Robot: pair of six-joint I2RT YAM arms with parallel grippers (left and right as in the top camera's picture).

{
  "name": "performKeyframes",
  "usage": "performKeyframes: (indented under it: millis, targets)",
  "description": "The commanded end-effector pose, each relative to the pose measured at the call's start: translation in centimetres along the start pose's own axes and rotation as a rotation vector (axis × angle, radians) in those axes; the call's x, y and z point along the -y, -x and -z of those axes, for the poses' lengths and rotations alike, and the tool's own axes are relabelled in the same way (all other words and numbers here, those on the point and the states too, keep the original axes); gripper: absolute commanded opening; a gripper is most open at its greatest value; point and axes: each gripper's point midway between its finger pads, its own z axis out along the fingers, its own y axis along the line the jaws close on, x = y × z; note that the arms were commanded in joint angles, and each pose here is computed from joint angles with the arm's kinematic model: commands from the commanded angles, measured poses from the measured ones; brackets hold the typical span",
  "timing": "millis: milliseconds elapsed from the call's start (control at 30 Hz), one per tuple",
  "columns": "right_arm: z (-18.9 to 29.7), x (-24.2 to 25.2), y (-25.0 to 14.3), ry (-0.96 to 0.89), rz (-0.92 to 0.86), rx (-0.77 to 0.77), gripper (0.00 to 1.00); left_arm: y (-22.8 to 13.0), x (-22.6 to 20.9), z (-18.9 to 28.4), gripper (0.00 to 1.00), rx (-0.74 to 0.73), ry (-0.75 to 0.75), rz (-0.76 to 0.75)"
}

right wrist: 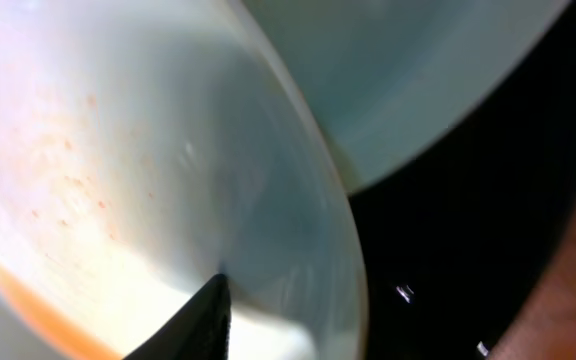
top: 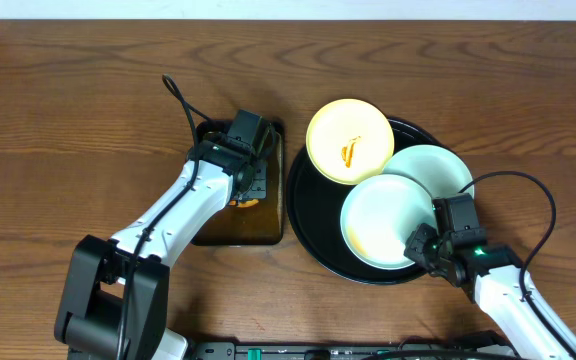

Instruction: Clean dirty plates on tray and stack at the side

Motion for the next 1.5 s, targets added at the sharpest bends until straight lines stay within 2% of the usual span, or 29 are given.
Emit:
performKeyframes:
  millis: [0, 67, 267, 367, 467, 633, 900, 1233, 1467]
  targets:
    - [-0.5, 0.4, -0.1, 0.002, -0.027, 0.006, 0.33, 0.1, -0.1, 0.0, 0.08, 0.002, 0.002, 0.008]
    - [-0.5, 0.4, -0.1, 0.005, -0.026, 0.008, 0.22, 0.1, -0.1, 0.0, 0.08, 0.002, 0.002, 0.008]
    - [-0.5, 0.0, 0.2, 0.019, -0.023, 0.022, 0.12, 0.1, -0.1, 0.0, 0.08, 0.002, 0.002, 0.008]
    - [-0.5, 0.0, 0.3, 0.022, -0.023, 0.026, 0.01, 0.1, -0.1, 0.0, 0.08, 0.002, 0.002, 0.008]
    - [-0.5, -0.4, 0.6, 0.039, -0.001, 0.037, 0.01, 0.1, -0.1, 0.0, 0.08, 0.002, 0.002, 0.008]
    - [0.2, -3.4, 1.6, 0.176, 0.136, 0.075, 0.01, 0.1, -0.1, 0.0, 0.08, 0.002, 0.002, 0.008]
    - [3.4, -7.0, 4.5, 0.287, 0.368, 0.216, 0.01, 0.1, -0.1, 0.0, 0.09, 0.002, 0.002, 0.008]
    - [7.7, -9.3, 9.2, 0.231, 0.596, 0.437, 0.01, 0.1, -0.1, 0.0, 0.09, 0.002, 0.002, 0.008]
    - [9.7, -9.6, 11.5, 0.157, 0.677, 0.537, 0.01, 0.1, -0.1, 0.0, 0.09, 0.002, 0.002, 0.008]
